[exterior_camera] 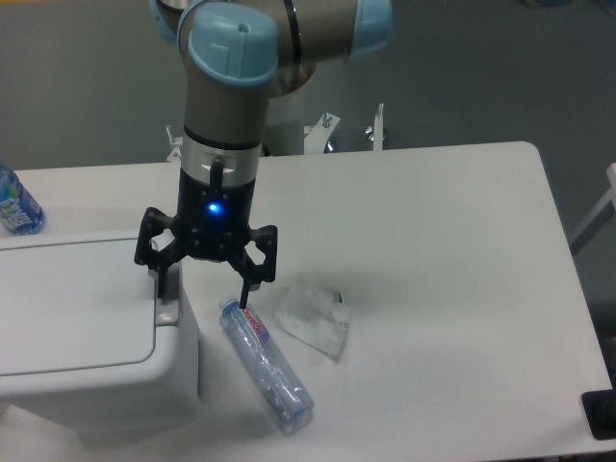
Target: Open the trash can
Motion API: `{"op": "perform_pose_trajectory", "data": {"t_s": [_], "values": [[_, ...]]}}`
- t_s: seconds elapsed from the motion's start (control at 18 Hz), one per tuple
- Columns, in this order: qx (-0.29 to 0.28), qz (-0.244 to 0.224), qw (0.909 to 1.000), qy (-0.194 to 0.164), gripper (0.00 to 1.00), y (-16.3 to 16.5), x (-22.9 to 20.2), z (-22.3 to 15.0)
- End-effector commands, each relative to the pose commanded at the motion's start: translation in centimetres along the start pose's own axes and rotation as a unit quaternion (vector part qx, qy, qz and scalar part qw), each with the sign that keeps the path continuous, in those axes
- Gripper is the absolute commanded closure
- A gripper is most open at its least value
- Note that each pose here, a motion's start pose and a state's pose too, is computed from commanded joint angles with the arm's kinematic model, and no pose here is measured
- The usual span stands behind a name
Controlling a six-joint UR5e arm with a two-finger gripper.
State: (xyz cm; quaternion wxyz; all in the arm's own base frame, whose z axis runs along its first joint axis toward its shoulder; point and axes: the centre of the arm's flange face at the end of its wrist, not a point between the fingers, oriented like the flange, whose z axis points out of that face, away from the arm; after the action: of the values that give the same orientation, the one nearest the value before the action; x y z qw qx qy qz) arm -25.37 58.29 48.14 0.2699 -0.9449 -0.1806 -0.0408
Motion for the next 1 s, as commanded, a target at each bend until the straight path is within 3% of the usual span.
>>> {"op": "perform_pose_trajectory", "data": {"t_s": [1.0], "values": [[-0.004,-0.001,1.0,0.0,0.0,0.03,-0.18,0.5]]}}
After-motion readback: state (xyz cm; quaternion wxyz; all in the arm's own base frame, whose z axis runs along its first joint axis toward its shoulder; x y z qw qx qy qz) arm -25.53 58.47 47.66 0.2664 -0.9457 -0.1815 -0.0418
